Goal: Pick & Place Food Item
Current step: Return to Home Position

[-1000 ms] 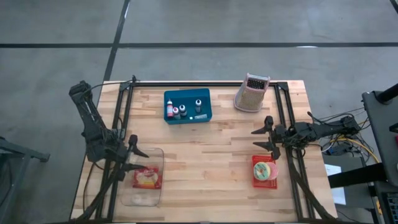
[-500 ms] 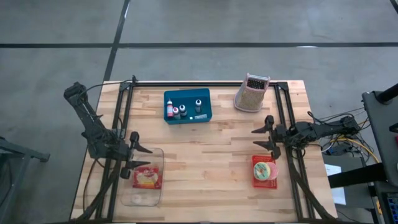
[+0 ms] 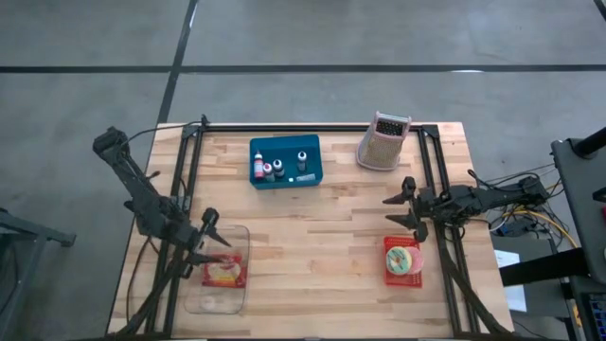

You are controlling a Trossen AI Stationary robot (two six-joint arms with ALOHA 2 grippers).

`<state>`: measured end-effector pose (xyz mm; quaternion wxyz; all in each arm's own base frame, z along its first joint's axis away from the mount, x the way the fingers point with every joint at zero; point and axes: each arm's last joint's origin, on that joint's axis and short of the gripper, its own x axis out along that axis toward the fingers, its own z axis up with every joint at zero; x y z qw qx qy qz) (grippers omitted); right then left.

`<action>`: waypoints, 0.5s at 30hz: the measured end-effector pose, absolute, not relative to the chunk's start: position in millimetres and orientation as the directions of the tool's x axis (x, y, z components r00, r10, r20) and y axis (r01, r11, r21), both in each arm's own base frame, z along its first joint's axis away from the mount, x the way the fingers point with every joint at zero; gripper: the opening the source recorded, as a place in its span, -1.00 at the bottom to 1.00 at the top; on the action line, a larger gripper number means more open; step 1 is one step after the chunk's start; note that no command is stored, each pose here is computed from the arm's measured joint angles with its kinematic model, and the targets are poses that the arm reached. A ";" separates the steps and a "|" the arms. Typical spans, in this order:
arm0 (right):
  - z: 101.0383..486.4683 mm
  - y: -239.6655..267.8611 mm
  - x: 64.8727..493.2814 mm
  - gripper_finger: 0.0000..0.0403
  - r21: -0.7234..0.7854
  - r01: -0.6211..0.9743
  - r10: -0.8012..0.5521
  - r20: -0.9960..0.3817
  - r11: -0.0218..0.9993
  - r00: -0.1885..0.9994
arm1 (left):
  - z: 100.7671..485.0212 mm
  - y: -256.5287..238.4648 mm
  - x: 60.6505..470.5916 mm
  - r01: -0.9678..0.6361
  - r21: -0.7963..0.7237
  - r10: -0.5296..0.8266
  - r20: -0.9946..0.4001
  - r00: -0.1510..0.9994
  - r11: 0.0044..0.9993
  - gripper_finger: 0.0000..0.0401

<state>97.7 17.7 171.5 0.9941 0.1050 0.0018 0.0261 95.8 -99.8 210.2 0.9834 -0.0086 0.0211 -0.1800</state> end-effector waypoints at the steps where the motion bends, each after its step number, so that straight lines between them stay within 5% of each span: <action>1: 172.4 17.6 97.7 0.09 0.207 -0.052 0.051 0.011 0.977 0.999 | 208.3 -98.7 96.9 0.376 -0.016 -0.377 -0.034 0.926 0.926 0.03; 15: 177.7 8.9 98.8 0.09 0.101 -0.018 0.011 0.067 0.995 0.998 | 189.5 -46.8 123.8 0.431 0.013 -0.431 -0.032 0.902 0.902 0.03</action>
